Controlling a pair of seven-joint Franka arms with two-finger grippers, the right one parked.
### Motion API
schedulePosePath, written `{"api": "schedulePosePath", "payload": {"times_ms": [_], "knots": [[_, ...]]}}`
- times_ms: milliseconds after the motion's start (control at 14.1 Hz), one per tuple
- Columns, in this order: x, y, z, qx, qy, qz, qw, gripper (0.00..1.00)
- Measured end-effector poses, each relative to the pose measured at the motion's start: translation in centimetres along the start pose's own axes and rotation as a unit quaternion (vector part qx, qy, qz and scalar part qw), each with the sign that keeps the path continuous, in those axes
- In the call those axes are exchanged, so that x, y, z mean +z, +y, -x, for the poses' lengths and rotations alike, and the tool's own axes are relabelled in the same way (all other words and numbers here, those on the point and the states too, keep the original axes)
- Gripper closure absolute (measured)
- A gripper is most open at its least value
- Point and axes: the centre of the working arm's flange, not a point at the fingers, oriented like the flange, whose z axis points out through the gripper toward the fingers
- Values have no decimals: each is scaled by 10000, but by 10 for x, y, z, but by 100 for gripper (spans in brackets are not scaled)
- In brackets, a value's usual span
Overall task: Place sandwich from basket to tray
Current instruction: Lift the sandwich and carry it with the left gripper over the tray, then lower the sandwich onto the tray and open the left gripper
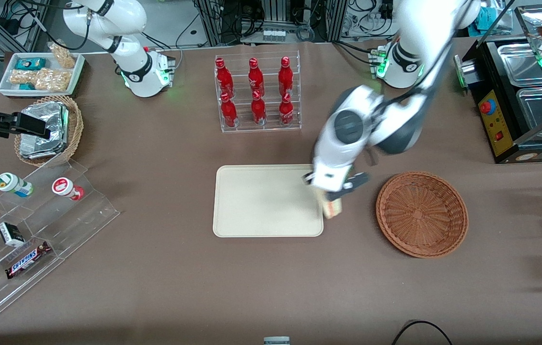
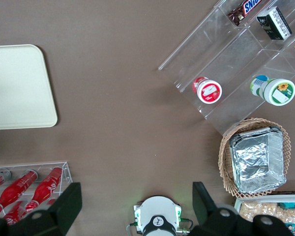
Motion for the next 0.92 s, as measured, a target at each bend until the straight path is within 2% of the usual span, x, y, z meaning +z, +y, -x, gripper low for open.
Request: {"api": "schedulePosePath", "payload": {"times_ms": [142, 283, 425, 566, 637, 779, 920], "knots": [[39, 30, 7, -271, 254, -143, 9992, 87], [58, 48, 12, -556, 305, -126, 9979, 87], [59, 60, 16, -556, 363, -55, 9978, 86], [55, 65, 21, -56, 493, -46, 9988, 85], [54, 67, 25, 319, 497, -49, 9982, 85], [53, 71, 40, 1138, 425, -43, 9926, 85], [51, 78, 63, 1803, 254, 21, 9833, 85]]}}
